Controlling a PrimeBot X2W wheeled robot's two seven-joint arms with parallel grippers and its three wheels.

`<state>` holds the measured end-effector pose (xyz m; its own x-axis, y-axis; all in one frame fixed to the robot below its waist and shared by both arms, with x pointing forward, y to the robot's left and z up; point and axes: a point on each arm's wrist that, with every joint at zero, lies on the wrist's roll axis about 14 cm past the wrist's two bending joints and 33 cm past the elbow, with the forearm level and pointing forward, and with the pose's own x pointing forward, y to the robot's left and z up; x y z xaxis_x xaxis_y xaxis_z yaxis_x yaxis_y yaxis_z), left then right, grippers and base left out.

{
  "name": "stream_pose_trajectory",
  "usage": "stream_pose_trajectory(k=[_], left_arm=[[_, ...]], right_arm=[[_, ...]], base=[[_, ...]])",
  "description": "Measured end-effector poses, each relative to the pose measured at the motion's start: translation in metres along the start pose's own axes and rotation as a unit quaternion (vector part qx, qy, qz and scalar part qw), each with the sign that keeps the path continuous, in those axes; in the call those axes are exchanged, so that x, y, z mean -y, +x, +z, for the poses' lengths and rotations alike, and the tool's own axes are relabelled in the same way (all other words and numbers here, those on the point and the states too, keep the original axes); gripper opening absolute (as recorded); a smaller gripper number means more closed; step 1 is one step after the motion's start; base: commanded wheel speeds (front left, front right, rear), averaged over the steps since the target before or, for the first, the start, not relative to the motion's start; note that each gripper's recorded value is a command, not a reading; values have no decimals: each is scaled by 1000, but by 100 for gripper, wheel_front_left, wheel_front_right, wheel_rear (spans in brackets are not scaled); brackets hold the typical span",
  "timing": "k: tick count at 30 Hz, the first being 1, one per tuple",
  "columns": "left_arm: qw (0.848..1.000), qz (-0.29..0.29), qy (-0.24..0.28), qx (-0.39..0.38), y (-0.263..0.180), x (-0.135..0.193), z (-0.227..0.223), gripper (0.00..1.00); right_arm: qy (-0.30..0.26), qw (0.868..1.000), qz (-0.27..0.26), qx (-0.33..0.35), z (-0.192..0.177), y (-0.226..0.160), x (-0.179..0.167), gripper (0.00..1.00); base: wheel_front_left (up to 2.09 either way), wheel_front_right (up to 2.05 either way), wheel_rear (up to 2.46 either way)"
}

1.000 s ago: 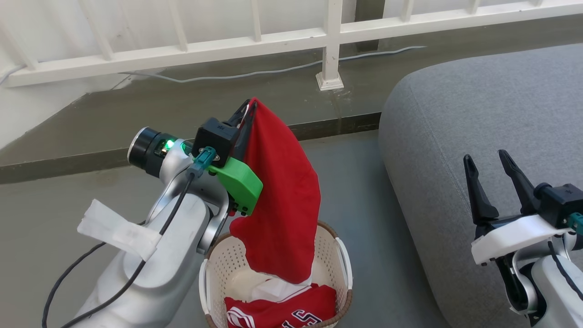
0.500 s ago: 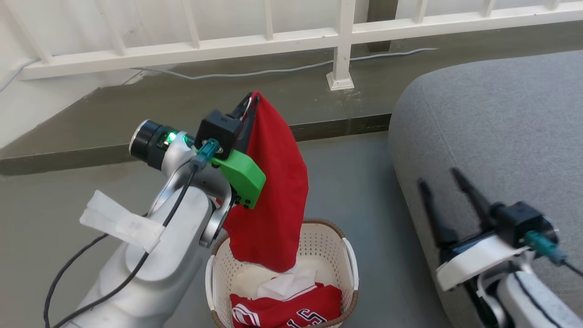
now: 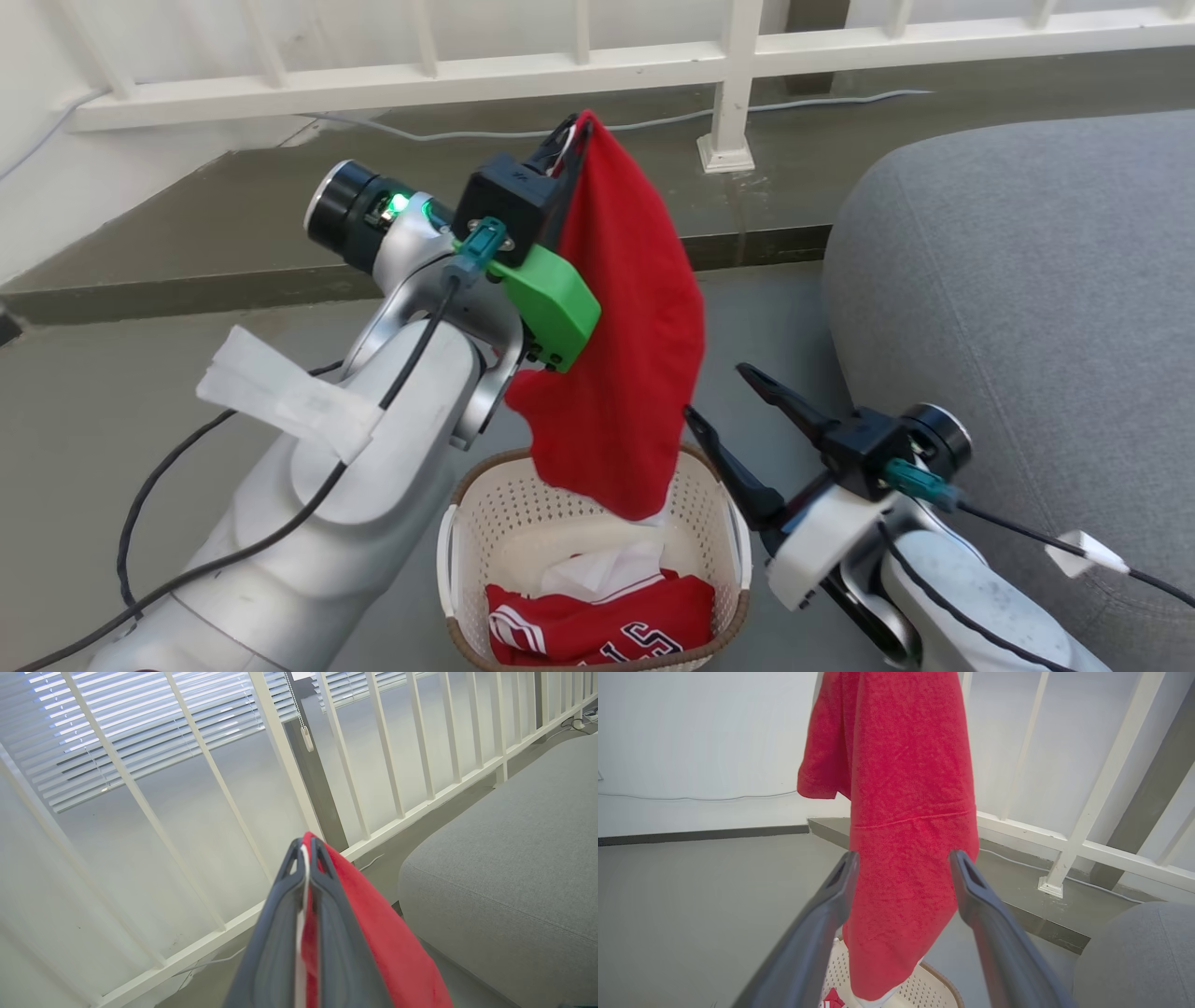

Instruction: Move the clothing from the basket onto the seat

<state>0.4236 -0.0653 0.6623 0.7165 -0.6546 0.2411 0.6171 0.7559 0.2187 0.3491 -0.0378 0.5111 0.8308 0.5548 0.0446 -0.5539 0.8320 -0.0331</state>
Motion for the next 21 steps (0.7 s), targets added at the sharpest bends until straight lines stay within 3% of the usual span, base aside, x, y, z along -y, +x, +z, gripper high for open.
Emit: stream_pose_trajectory(k=[16,21], left_arm=[[999,-16,30,-17,-11,3,2,0],[999,-14,35,-23,-17,2,2,0]], right_arm=[[-23,996,61,-57,-33,44,-50,100],[-58,994,52,-71,-39,53,-44,100]], base=[[0,0,0],[0,0,0]])
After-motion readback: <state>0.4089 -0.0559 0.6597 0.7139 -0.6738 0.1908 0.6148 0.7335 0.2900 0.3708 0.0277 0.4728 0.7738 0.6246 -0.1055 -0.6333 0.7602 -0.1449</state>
